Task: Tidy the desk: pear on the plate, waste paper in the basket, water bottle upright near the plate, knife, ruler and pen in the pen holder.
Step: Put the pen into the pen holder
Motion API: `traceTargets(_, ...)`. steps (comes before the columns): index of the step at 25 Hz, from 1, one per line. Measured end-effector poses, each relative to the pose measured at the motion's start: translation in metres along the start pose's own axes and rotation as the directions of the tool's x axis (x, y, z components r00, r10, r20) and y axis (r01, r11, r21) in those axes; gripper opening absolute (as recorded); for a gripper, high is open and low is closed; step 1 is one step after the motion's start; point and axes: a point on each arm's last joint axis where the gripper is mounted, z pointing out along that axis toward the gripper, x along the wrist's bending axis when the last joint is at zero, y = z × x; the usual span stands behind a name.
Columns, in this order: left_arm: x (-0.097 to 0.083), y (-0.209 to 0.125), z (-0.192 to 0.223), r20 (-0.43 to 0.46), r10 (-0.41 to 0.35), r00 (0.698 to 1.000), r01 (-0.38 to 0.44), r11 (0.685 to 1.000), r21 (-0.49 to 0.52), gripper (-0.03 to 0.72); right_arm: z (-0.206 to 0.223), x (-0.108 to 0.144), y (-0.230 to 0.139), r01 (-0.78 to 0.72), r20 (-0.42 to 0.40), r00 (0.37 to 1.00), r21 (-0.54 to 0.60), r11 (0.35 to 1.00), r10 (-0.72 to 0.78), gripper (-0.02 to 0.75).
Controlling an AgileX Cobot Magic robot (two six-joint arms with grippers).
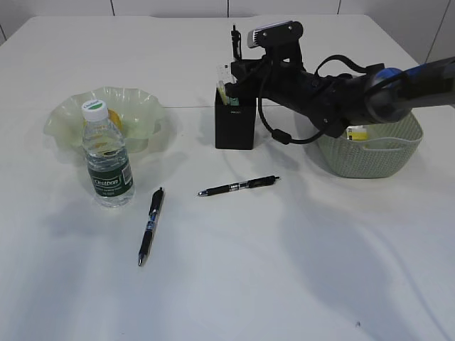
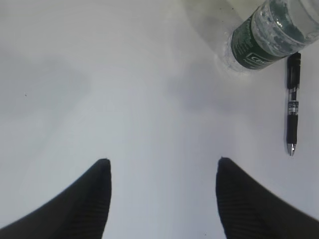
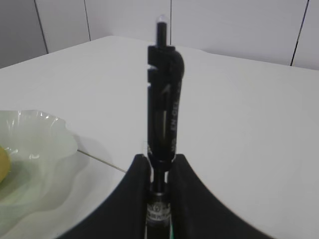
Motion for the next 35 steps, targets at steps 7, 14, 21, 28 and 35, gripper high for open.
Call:
traceTargets(7,0.000,0.000,0.000,0.000,0.000,1.000,0.000,1.000,0.000,0.466,0.002,0.000,-0.008,-0.002,-0.001,1.000,0.016,1.000,0.002,0.154)
traceTargets(14,0.000,0.000,0.000,0.000,0.000,1.000,0.000,1.000,0.000,0.466,0.002,0.000,-0.007,-0.024,-0.001,1.000,0.013,1.000,0.024,0.354)
traceTargets(21,0.000,0.000,0.000,0.000,0.000,1.000,0.000,1.000,0.000,0.466,-0.013,-0.002,0.029,0.012,0.011,1.000,0.117,0.993,-0.013,0.365)
traceTargets(28,0.000,0.000,0.000,0.000,0.000,1.000,0.000,1.000,0.000,0.466,-0.045,0.005,0.097,-0.007,-0.050,0.999,0.113,0.994,0.012,0.365)
traceTargets(35,0.000,-0.001,0.000,-0.001,0.000,1.000,0.000,1.000,0.010,0.466,-0.075,0.020,0.135,-0.092,-0.185,0.975,0.178,0.980,0.125,0.366)
